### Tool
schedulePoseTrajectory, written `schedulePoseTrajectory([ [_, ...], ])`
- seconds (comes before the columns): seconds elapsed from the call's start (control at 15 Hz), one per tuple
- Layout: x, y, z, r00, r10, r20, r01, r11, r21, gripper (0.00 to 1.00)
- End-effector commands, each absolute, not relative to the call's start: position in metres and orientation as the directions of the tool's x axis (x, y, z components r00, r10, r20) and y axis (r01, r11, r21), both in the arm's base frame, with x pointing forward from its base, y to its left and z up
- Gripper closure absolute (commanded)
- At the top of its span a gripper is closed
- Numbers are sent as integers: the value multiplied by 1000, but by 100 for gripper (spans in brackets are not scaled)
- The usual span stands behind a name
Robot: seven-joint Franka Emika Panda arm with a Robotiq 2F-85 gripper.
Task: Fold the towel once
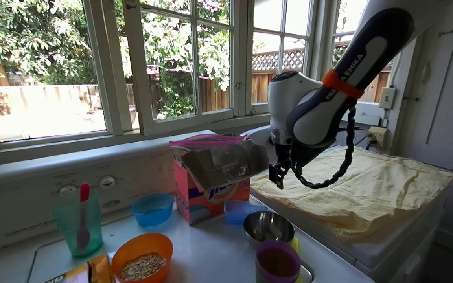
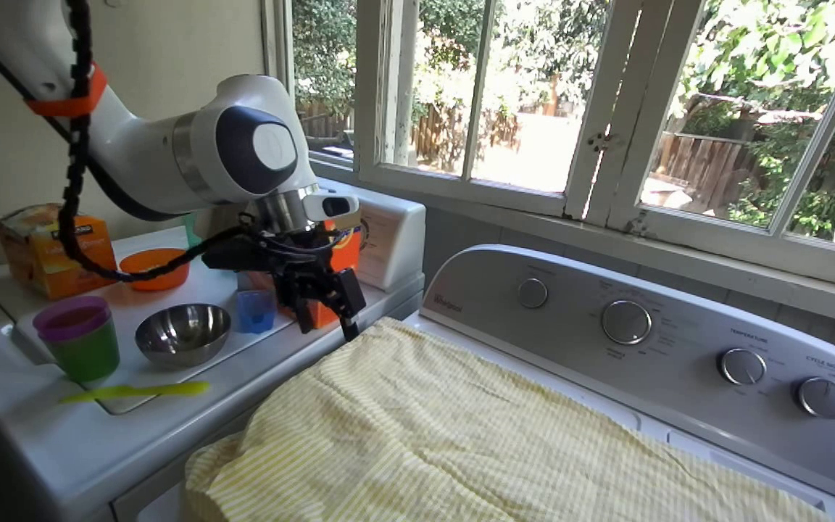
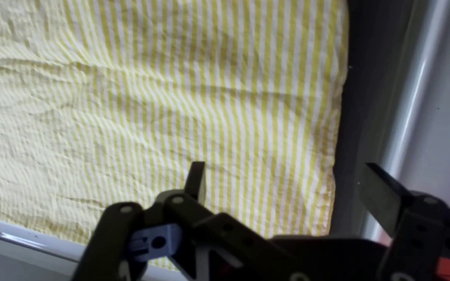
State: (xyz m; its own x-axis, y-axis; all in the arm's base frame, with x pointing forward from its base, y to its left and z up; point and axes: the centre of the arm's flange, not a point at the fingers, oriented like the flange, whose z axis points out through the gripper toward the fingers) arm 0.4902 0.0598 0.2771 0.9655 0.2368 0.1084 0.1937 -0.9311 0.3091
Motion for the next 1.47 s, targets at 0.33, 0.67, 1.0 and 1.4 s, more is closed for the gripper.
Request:
schedulePoseTrajectory([
  [0.33, 505, 64, 228, 962, 236, 134, 185, -931, 315, 0],
  [0.67, 504, 68, 209, 963, 241, 118, 190, -923, 335, 0],
  [1.0, 502, 68, 194, 962, 253, 108, 196, -905, 377, 0],
  [1.4, 500, 66, 190, 957, 268, 114, 201, -892, 405, 45],
])
